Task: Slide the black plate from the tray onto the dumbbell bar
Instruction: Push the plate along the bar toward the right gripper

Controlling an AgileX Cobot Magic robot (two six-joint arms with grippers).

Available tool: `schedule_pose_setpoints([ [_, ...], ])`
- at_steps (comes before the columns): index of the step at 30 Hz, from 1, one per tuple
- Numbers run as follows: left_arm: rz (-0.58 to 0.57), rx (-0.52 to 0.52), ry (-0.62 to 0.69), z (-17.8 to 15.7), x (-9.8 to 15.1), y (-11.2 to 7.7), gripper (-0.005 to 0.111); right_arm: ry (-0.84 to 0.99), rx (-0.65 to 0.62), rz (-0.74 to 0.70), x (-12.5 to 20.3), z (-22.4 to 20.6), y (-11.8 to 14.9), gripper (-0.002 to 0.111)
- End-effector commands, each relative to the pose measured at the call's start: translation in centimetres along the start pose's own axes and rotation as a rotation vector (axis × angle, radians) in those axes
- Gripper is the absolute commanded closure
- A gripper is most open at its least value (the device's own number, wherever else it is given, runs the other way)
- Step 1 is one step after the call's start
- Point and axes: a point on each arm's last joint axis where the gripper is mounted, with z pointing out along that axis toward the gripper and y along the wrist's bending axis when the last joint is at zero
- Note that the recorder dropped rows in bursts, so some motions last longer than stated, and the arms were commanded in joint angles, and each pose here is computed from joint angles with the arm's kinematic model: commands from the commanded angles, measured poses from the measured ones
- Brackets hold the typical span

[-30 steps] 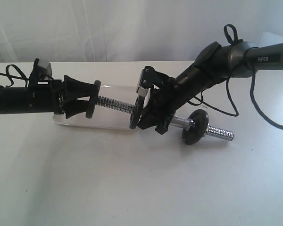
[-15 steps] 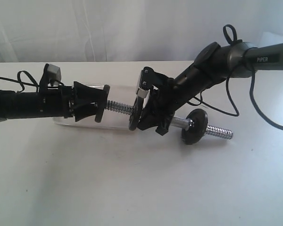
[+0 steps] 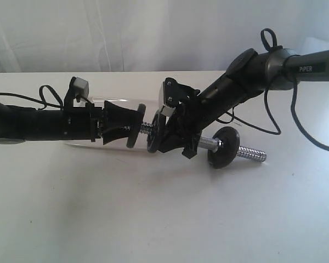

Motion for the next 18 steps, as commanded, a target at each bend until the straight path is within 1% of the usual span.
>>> schedule_pose_setpoints([
  [1,0.041,0.150,-0.032,1.11,-0.43,-2.32,0.107,-0.127,0.044,0.016,-2.71,-1.82,-0.17,0.108],
  [3,0.042,0.158,-0.022,1.52,-0.24,-2.52,0.107,-0.127,0.046,0.016,-2.71,-1.82,-0.19,0.108],
  [6,0.076,0.165,-0.015,1.92,-0.05,-2.72,0.107,-0.126,0.050,0.016,-2.70,-1.82,-0.23,0.108],
  [14,0.079,0.161,-0.014,1.98,-0.02,-2.71,0.107,-0.127,0.054,0.018,-2.71,-1.82,-0.27,0.108],
  [16,0.079,0.161,-0.014,1.98,-0.02,-2.71,0.102,-0.127,0.054,0.018,-2.71,-1.82,-0.27,0.108],
  [18,0.079,0.161,-0.014,1.98,-0.02,-2.71,0.089,-0.126,0.056,0.018,-2.70,-1.83,-0.29,0.108],
])
